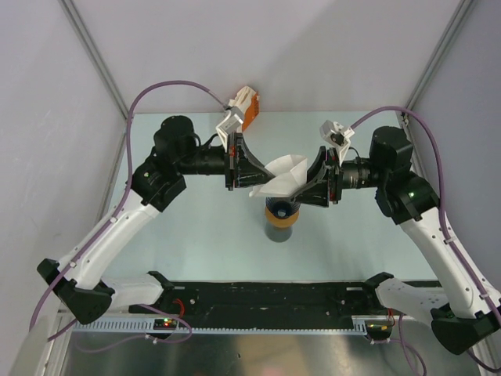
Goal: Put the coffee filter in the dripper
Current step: Adjust the coffee filter.
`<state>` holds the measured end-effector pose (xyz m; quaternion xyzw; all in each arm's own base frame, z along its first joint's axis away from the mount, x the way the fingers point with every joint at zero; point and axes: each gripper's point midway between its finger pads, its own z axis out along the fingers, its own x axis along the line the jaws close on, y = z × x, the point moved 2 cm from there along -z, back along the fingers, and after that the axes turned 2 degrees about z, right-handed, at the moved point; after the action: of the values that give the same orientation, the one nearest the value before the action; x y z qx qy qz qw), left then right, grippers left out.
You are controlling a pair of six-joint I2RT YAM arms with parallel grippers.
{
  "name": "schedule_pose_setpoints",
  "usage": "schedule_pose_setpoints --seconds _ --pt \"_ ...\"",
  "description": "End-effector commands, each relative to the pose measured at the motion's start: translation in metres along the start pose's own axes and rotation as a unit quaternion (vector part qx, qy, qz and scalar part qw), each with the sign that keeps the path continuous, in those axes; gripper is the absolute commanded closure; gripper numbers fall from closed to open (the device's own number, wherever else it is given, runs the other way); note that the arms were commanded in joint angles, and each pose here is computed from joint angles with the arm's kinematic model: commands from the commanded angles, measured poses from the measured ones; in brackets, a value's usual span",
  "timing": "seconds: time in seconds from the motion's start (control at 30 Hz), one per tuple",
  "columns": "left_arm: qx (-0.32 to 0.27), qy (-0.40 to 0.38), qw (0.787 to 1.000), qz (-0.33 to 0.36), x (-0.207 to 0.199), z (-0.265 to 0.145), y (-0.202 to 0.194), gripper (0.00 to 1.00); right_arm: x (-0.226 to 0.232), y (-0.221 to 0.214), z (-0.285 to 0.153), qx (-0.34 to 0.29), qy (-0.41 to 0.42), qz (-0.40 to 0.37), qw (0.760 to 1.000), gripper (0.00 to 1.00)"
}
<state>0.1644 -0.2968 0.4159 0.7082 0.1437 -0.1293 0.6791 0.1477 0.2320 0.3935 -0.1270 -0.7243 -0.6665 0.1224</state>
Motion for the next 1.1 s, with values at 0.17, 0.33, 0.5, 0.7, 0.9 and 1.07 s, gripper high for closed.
schedule_pose_setpoints --seconds 0.17,0.33,0.5,0.7,0.9,1.07 --pt "-0.041 -0.004 0.999 0.013 -0.014 -0.002 0.027 1.0 0.005 0.012 0.006 -0.019 0.016 -0.013 1.0 0.94" --pt "-0.041 -0.005 0.999 0.018 -0.014 -0.003 0.023 0.68 0.009 0.013 0.004 -0.021 0.016 -0.021 0.999 1.0" --pt "-0.029 -0.028 0.998 0.046 -0.02 -0.006 0.013 0.59 0.014 0.001 0.006 0.002 0.036 -0.01 0.999 1.0" --pt "-0.01 -0.05 0.998 0.043 -0.022 -0.004 0.0 0.57 0.016 -0.004 0.009 0.013 0.053 0.002 0.999 1.0" --pt "0.008 -0.063 0.997 0.032 -0.024 -0.007 -0.018 0.57 0.018 -0.005 0.008 0.013 0.055 -0.006 0.998 1.0" --pt "0.01 -0.067 0.997 0.03 -0.028 -0.007 -0.021 0.71 0.017 -0.006 0.009 0.015 0.058 -0.003 0.998 1.0"
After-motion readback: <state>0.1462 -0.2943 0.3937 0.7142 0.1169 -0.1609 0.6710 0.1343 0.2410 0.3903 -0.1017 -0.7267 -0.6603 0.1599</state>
